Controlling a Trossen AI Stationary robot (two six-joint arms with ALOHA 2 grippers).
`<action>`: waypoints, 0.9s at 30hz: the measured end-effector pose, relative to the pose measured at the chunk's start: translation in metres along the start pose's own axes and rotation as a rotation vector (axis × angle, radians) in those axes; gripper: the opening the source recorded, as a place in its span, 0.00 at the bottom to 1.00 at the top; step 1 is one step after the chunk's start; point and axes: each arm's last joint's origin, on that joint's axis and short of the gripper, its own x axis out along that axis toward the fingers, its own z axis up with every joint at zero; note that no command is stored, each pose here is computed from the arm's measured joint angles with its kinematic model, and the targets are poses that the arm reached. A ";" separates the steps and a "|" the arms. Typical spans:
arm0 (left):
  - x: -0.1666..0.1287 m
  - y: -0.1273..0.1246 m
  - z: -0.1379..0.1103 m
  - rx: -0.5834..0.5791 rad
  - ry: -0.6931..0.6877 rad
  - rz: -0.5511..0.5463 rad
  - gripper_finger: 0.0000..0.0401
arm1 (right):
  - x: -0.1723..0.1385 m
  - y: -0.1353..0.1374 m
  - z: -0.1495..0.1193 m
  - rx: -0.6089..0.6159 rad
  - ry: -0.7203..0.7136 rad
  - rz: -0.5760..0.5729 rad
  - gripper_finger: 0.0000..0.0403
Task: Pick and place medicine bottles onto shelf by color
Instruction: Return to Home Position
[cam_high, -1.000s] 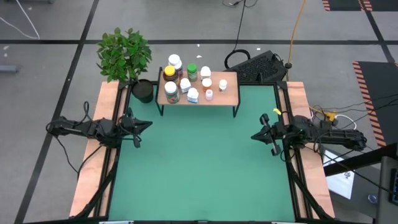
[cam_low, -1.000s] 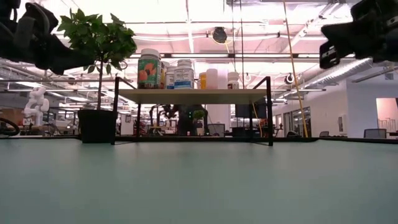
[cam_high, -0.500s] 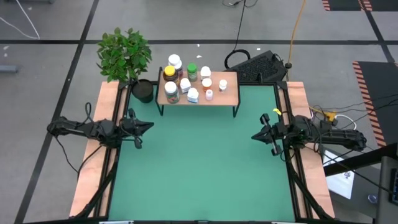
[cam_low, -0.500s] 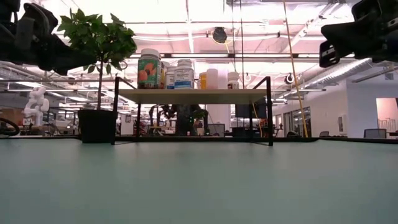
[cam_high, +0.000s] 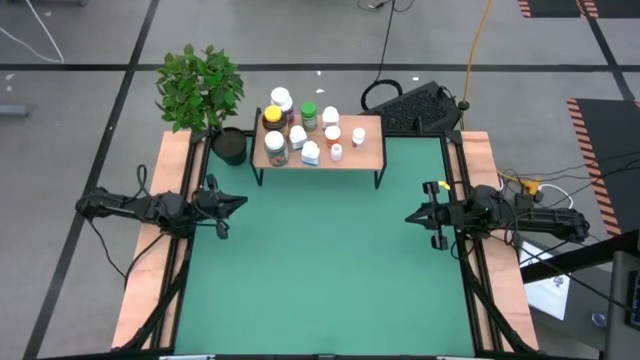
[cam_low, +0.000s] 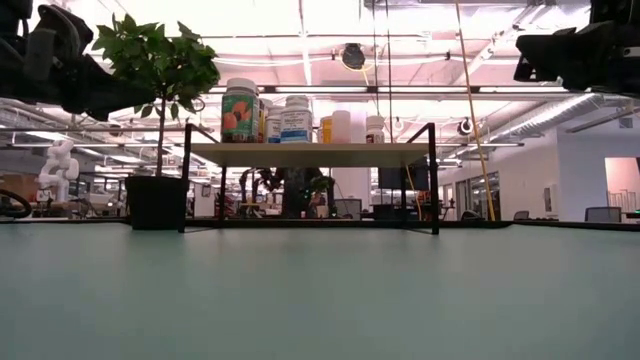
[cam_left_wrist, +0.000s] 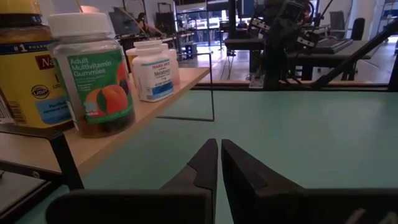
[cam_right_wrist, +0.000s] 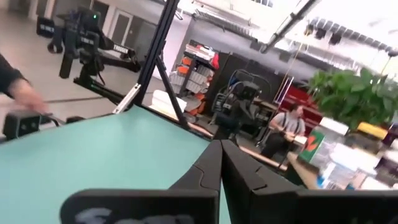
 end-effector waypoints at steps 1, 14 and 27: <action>0.000 0.000 0.000 0.001 0.000 0.000 0.06 | 0.000 0.000 0.000 -0.010 0.000 0.000 0.00; 0.000 0.000 0.000 0.001 0.000 0.000 0.06 | 0.000 0.000 0.000 -0.007 -0.002 0.000 0.00; 0.000 0.000 0.000 0.001 0.000 0.000 0.06 | 0.000 0.000 0.000 -0.007 -0.002 0.001 0.00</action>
